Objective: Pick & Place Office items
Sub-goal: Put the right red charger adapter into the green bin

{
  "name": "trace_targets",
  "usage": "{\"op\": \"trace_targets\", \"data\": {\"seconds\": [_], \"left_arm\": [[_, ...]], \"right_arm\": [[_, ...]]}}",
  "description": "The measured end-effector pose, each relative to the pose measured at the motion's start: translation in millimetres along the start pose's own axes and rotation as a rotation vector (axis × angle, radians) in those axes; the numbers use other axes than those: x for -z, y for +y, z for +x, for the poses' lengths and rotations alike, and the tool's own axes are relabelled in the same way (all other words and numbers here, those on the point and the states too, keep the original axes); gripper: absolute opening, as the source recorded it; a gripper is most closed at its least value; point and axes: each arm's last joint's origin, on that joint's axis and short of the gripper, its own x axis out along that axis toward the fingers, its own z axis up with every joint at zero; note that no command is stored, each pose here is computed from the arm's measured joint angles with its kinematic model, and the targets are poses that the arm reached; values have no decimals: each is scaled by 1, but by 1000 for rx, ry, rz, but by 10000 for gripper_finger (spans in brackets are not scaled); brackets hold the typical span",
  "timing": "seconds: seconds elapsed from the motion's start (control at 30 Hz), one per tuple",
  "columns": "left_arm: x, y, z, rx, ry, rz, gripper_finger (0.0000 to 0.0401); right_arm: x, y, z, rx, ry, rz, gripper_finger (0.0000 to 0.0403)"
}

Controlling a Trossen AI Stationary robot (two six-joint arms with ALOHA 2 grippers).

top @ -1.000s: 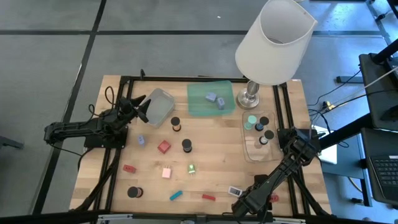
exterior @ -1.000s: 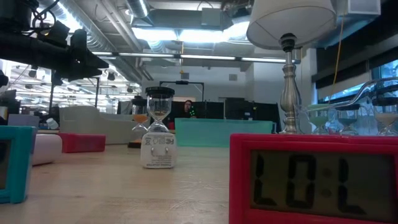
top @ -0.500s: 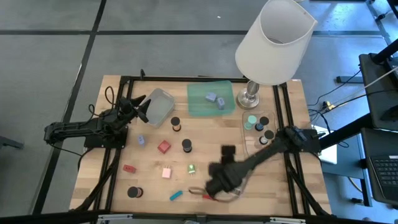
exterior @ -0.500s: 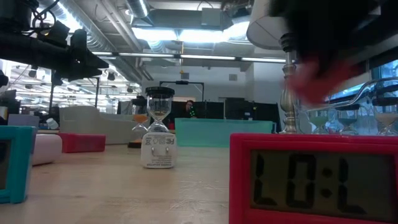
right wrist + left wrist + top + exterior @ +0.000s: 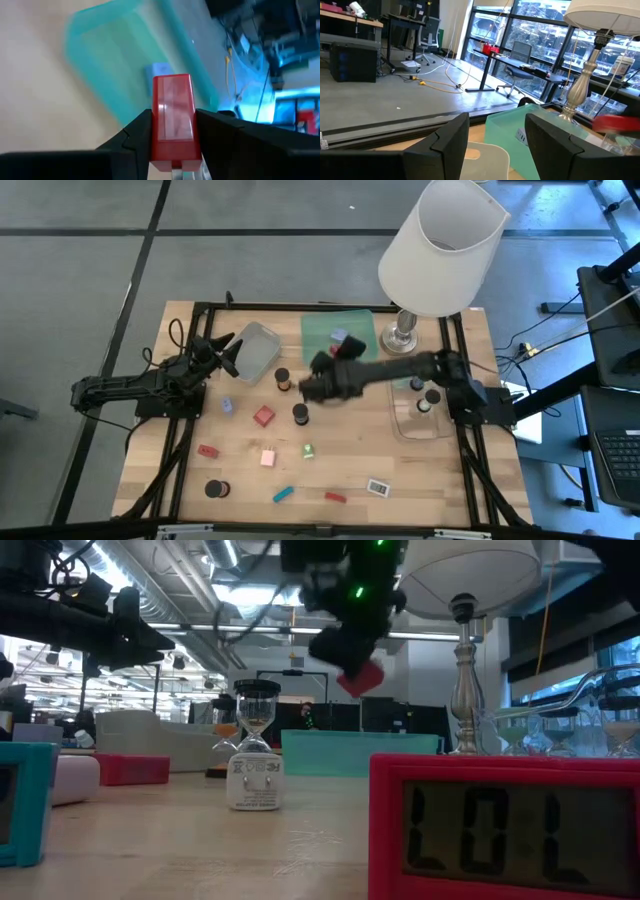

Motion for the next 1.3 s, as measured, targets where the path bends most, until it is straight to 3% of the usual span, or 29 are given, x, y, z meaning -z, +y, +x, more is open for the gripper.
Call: {"op": "trace_targets", "data": {"seconds": [0.27, 0.47, 0.87, 1.3], "left_arm": [[0, 0, 0, 0, 0, -1, 190], [0, 0, 0, 0, 0, 0, 191], [0, 0, 0, 0, -1, -1, 191], [0, 0, 0, 1, 0, -1, 190]], "right_arm": [[-16, -28, 68, 27, 66, 183, 130], [-14, -29, 102, -43, 98, 260, 130], [-31, -24, 118, -341, 20, 302, 130], [-28, -25, 128, -481, 65, 293, 130]]}}
